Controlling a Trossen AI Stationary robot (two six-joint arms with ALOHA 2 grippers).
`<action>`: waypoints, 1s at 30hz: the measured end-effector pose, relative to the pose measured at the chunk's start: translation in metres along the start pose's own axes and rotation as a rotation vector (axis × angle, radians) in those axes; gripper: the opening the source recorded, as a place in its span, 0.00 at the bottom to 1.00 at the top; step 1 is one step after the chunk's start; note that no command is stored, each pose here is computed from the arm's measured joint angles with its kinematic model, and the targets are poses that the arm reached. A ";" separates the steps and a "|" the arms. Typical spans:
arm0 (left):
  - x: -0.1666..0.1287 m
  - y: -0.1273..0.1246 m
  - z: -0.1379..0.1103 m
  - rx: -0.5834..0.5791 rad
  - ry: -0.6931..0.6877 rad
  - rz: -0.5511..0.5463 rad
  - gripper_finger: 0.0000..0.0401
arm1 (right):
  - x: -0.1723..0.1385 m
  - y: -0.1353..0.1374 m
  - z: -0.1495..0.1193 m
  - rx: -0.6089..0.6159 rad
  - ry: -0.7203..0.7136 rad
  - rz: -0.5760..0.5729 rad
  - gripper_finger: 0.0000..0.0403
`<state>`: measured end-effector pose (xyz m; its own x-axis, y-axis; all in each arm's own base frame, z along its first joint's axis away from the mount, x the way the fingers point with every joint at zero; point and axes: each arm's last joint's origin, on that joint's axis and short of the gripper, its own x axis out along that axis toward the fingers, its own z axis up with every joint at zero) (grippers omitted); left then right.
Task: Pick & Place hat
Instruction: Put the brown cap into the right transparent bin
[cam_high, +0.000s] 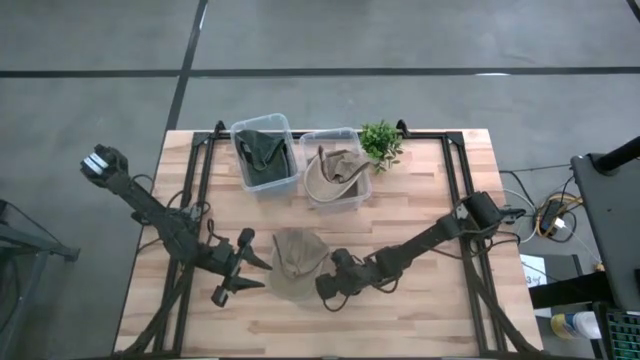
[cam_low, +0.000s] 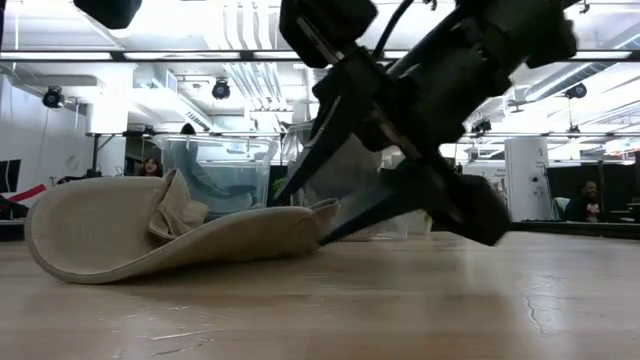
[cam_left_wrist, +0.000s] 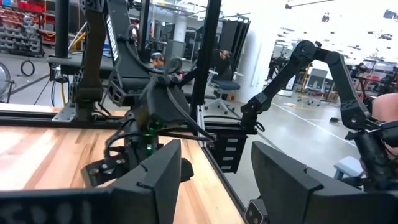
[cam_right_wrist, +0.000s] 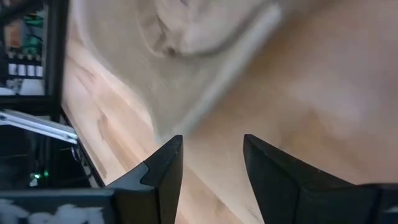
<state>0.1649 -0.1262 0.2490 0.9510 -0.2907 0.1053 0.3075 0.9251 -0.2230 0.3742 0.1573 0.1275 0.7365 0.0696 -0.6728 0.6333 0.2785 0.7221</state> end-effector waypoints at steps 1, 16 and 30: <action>0.000 0.000 0.000 0.000 0.000 0.000 0.47 | 0.000 0.001 0.000 -0.009 0.000 0.015 0.40; 0.000 0.000 0.000 0.014 0.005 0.001 0.47 | 0.004 0.005 0.022 0.011 -0.069 0.044 0.38; 0.000 0.000 -0.001 0.006 0.010 0.002 0.47 | 0.026 -0.005 0.020 -0.041 -0.010 0.017 0.29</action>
<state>0.1650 -0.1262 0.2480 0.9518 -0.2914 0.0955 0.3056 0.9269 -0.2178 0.3949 0.1390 0.1092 0.7497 0.0649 -0.6586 0.6105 0.3164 0.7261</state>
